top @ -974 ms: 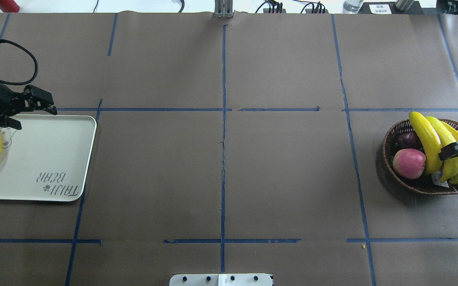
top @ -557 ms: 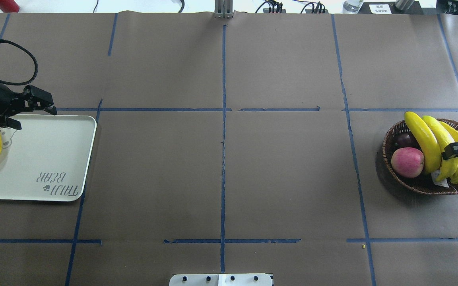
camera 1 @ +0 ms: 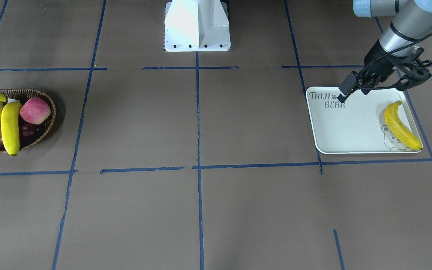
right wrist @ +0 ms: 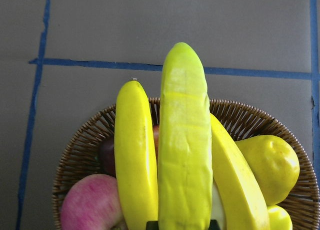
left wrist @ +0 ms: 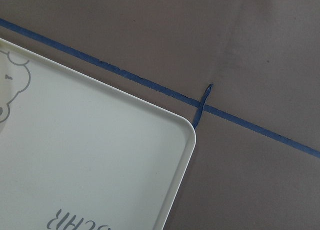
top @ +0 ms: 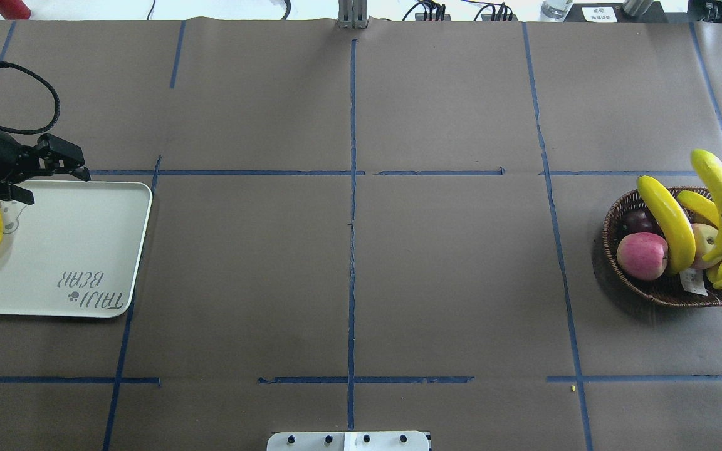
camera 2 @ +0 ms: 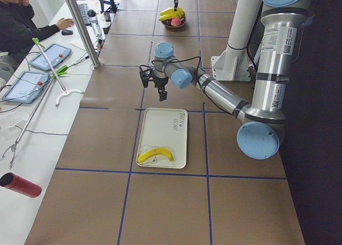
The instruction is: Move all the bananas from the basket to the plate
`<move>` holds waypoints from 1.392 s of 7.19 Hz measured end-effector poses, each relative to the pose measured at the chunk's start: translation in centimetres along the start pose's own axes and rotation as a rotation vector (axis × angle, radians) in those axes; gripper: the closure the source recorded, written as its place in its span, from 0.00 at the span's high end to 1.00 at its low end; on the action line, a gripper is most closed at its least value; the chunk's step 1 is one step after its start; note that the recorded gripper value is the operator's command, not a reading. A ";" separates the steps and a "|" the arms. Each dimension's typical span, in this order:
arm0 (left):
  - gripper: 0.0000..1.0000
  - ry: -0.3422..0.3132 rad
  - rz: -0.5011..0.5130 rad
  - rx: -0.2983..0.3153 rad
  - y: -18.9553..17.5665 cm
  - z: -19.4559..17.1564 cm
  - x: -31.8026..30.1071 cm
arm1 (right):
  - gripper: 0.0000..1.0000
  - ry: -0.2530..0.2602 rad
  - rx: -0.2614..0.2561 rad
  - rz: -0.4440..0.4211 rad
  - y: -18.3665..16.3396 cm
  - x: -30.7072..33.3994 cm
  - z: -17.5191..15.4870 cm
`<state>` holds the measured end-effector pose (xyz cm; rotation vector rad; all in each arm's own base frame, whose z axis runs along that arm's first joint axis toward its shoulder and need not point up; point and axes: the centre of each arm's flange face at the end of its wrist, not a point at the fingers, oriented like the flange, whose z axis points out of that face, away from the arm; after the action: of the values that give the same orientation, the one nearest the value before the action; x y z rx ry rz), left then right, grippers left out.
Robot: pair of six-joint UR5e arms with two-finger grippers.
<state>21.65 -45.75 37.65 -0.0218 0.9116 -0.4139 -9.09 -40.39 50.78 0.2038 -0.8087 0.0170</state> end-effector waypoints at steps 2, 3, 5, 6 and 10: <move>1.00 0.007 0.005 -0.003 0.1 0.0 0.3 | 0.01 -0.153 0.036 0.012 -1.6 -1.6 -5.2; 0.99 0.024 0.012 -0.005 0.2 -0.2 1.3 | 0.01 -0.226 0.029 0.007 -2.7 -3.6 -6.5; 0.97 0.100 -0.007 -0.032 2.1 -0.4 7.5 | 0.01 -0.328 -0.010 0.052 -5.1 -11.3 -6.7; 0.96 0.163 -0.023 -0.061 4.3 -0.8 11.9 | 0.01 -0.371 -0.022 0.082 -6.4 -17.2 -6.6; 0.95 0.534 -0.041 -0.129 6.8 -1.6 19.8 | 0.01 -0.489 0.049 0.101 -2.4 -38.7 -4.6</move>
<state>33.44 -46.29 20.27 -0.0493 1.4662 -0.4048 -32.33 -39.49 19.45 0.2162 -1.3069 0.0848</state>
